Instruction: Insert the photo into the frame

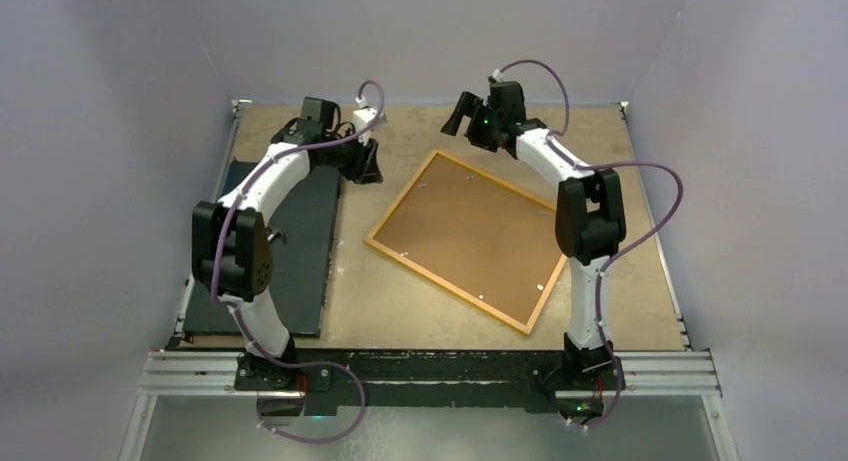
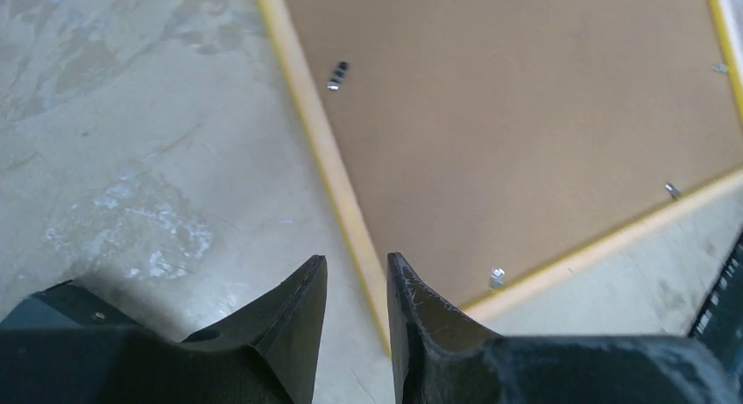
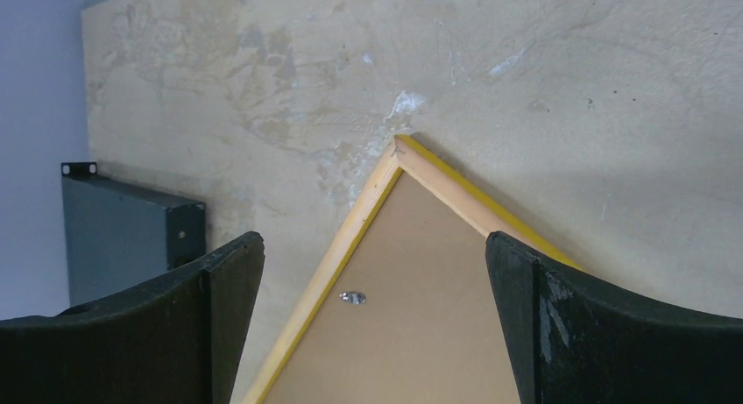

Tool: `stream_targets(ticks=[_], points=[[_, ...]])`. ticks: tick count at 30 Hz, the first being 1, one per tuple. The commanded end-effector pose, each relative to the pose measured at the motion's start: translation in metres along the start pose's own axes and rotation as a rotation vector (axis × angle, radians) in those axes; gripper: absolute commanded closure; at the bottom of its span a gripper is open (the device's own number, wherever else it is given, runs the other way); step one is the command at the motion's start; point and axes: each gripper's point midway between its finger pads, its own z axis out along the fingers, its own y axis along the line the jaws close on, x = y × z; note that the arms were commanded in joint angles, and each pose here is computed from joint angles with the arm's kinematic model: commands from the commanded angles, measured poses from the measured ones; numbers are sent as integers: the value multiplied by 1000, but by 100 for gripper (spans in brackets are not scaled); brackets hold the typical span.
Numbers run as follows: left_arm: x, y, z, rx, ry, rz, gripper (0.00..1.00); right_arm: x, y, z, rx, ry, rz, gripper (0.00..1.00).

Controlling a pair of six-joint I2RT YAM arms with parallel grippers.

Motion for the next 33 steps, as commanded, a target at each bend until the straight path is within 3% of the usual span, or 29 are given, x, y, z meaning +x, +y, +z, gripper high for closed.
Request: stream_targets(ticks=[1, 7, 14, 33], points=[[10, 41, 37, -70, -7, -106, 71, -8, 15, -25, -1, -57, -14, 1], [27, 45, 73, 36, -2, -191, 72, 26, 32, -59, -97, -30, 28, 1], [41, 37, 89, 113, 3, -258, 72, 81, 31, -72, -129, 57, 57, 1], [144, -41, 60, 213, 162, -323, 81, 158, 41, -76, -191, 200, 70, 1]])
